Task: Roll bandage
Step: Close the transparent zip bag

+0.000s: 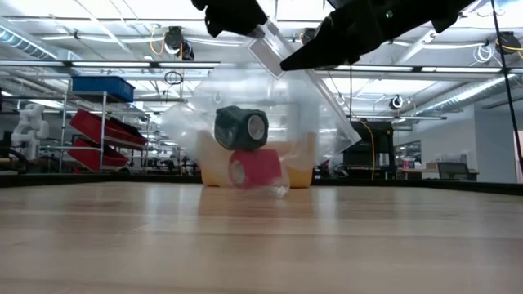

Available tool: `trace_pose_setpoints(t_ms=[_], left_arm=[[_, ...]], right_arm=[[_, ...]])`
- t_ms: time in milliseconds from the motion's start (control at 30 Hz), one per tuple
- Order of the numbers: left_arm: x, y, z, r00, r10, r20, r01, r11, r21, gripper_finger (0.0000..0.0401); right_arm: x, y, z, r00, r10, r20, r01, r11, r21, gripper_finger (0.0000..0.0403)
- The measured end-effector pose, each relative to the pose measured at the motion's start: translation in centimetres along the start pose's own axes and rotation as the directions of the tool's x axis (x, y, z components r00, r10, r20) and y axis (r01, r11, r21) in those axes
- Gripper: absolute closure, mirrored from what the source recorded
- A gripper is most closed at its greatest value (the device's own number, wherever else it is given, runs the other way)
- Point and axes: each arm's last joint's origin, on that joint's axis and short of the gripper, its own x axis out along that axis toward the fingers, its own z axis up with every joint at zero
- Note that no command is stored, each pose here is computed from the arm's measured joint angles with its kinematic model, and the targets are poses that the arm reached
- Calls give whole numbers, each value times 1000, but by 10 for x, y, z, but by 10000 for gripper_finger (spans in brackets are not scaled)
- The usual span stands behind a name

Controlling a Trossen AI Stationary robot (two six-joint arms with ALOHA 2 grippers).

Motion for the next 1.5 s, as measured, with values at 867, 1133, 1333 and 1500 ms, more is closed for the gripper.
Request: trace_pose_setpoints(t_ms=[867,1133,1333,1500], left_arm=[[9,0,-9,996,21,-87,-10,993,121,399],[9,-2,-11,994,18,-104,1,982,189,400],[9,-2,-11,995,16,-99,5,977,212,400],[9,-3,-9,997,-8,-81,25,978,206,401]], right_arm=[[-9,10,11,993,86,86,-88,996,30,340],[-12,5,19,979,126,158,-142,986,90,243],[-11,-2,23,973,94,213,-116,989,92,232],[-7,-8,30,968,93,234,-117,989,89,241]])
